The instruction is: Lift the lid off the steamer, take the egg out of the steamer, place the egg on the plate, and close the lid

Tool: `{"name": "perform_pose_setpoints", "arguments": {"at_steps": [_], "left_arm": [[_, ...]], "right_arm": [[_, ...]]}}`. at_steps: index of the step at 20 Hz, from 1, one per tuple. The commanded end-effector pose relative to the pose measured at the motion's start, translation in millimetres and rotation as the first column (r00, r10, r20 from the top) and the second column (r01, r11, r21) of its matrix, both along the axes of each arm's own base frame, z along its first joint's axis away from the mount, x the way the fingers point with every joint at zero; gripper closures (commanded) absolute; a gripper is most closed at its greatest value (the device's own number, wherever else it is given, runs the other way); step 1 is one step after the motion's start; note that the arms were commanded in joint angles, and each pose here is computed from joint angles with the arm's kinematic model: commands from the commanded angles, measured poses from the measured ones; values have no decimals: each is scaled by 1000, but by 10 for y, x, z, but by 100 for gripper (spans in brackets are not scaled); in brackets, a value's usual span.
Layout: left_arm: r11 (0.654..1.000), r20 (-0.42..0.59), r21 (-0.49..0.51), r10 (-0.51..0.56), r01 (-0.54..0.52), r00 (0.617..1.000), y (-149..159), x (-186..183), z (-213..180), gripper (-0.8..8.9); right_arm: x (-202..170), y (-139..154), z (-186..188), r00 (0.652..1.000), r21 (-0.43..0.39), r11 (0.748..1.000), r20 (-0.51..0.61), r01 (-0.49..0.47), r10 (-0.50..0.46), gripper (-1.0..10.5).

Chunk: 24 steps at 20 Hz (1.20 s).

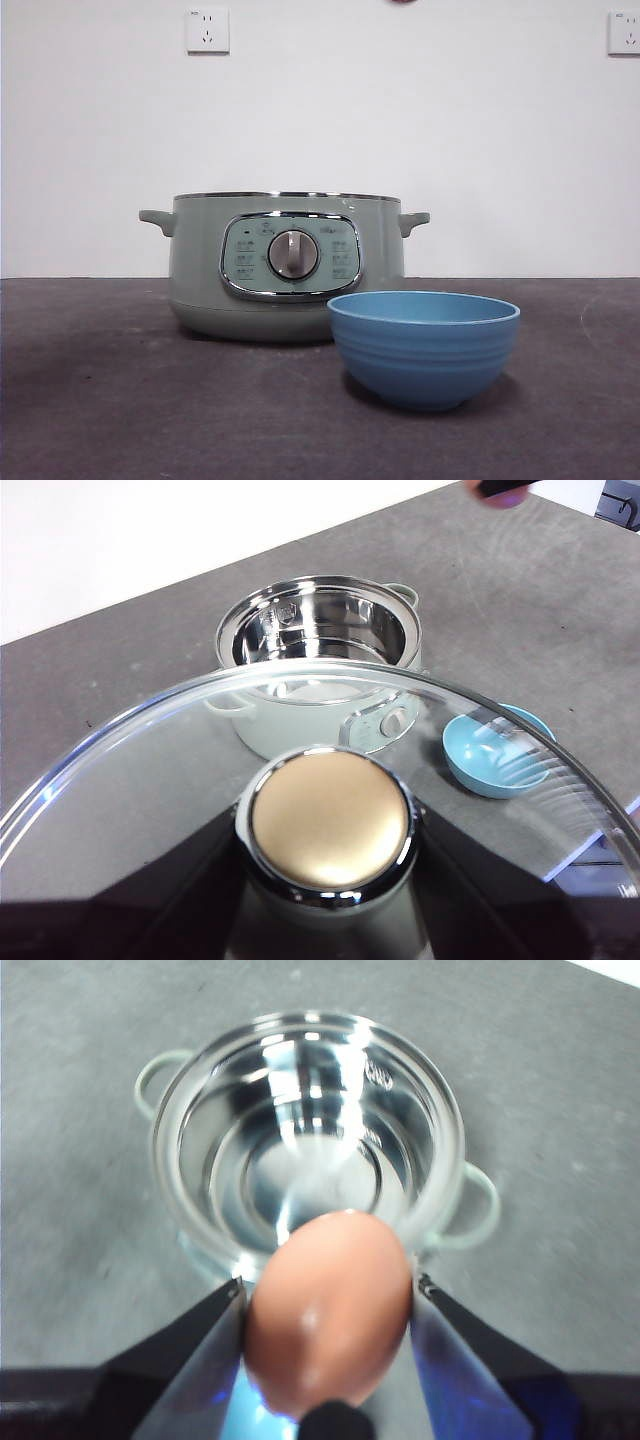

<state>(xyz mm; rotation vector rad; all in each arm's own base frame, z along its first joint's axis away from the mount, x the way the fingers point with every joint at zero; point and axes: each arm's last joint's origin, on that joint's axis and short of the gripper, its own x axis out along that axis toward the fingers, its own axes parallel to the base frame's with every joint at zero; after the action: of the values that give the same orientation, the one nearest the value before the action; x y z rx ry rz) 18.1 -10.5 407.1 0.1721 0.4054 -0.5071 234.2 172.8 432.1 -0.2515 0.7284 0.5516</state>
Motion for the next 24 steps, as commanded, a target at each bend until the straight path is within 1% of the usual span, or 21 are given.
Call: {"name": "perform_pose_setpoints", "arguments": {"at_steps": [1,3,6,8,12,17,20,24], "left_arm": [[999,69,-32,-7,9,998,7,-21,71,820],[999,70,-31,-7,9,998,7,-21,71,820],[999,69,-31,-7,9,998,7,-22,71,820],[999,69,-31,-7,9,998,7,-22,71,820],[999,69,-32,-7,9,998,7,-21,71,820],[999,69,-32,-7,9,998,7,-22,71,820],[999,68,-32,-7,9,998,7,-22,70,820],[999,68,-32,-7,9,998,7,-22,70,820]], "right_arm": [[-84,-51,5,1000,-12,1000,-2,-10,10,960],[-136,-88,-69,1000,-22,1000,-23,-14,14,960],[-154,-93,-385,996,-54,998,-84,-12,8,960],[-164,-48,-654,992,-38,999,-124,-35,30,960],[-142,32,-1236,977,5,999,-207,-47,47,960],[-214,41,-1837,965,-6,999,-259,-39,37,960],[-259,15,-2100,956,4,999,-292,-38,38,960],[-250,24,-2296,955,10,999,-293,-34,35,960]]}}
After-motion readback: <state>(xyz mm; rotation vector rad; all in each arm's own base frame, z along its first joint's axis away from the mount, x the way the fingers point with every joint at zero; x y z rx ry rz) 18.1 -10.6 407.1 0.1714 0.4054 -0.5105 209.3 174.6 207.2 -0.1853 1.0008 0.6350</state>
